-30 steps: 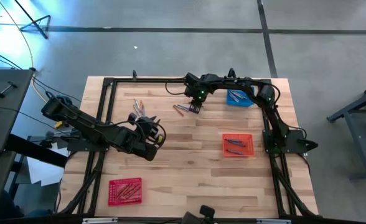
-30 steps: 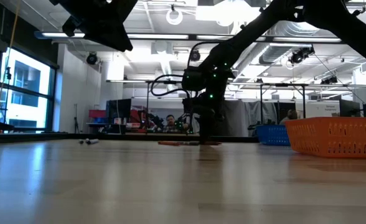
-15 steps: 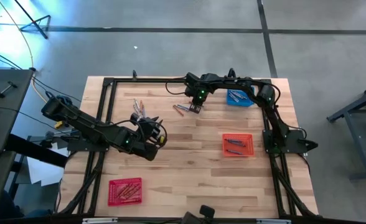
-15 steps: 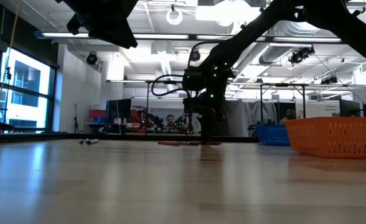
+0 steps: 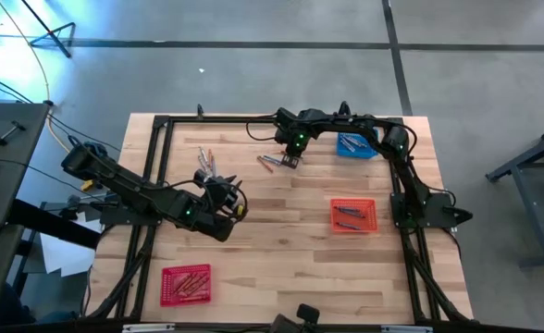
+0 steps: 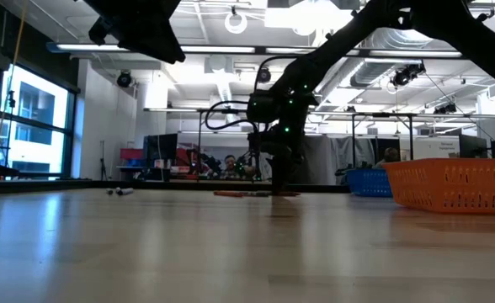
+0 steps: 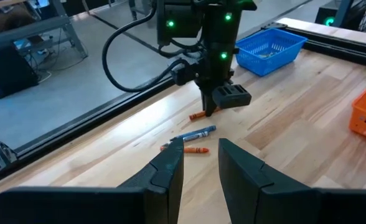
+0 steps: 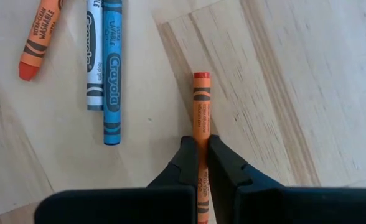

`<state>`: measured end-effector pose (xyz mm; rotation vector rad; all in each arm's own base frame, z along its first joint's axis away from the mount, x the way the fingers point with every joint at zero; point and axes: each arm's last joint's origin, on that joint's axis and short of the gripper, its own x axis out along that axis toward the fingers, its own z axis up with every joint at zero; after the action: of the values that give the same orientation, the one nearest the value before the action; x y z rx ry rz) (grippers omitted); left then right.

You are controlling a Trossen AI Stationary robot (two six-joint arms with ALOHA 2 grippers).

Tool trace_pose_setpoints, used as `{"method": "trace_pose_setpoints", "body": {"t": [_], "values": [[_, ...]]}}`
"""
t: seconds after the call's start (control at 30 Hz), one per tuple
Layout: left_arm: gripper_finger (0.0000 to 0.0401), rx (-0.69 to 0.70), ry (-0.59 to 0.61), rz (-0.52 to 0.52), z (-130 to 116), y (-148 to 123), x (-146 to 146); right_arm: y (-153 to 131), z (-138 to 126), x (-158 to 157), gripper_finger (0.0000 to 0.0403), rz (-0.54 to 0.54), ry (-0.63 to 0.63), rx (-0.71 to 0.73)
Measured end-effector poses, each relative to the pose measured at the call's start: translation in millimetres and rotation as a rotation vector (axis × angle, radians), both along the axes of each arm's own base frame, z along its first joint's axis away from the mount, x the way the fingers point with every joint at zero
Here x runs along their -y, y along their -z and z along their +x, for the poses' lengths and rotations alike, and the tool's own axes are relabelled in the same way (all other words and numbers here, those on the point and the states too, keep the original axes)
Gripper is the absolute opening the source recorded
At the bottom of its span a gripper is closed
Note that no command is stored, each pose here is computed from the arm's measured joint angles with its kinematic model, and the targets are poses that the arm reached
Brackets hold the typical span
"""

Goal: Sort crayons
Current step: Put the orange crayon into the red bin

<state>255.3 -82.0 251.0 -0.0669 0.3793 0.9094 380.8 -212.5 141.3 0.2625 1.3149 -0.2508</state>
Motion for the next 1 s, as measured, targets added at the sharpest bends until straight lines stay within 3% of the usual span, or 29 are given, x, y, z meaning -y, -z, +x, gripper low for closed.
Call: {"method": "trace_pose_setpoints", "body": {"t": [0.4,0.67,0.87,1.0], "values": [[0.0086,0.021,0.004,-0.009,1,-1,2,-3,-4,4,0.0004,-0.001,0.001,0.000],[0.0086,0.025,0.004,-0.011,1,-1,2,-29,-11,2,0.0004,-0.025,0.000,0.026],[0.0086,0.041,-0.006,0.002,2,-2,2,-72,-19,-5,0.0004,-0.072,-0.005,0.105],[0.0086,0.077,0.013,0.085,5,-9,11,-116,-27,-23,0.0004,-0.114,-0.052,0.201]]}}
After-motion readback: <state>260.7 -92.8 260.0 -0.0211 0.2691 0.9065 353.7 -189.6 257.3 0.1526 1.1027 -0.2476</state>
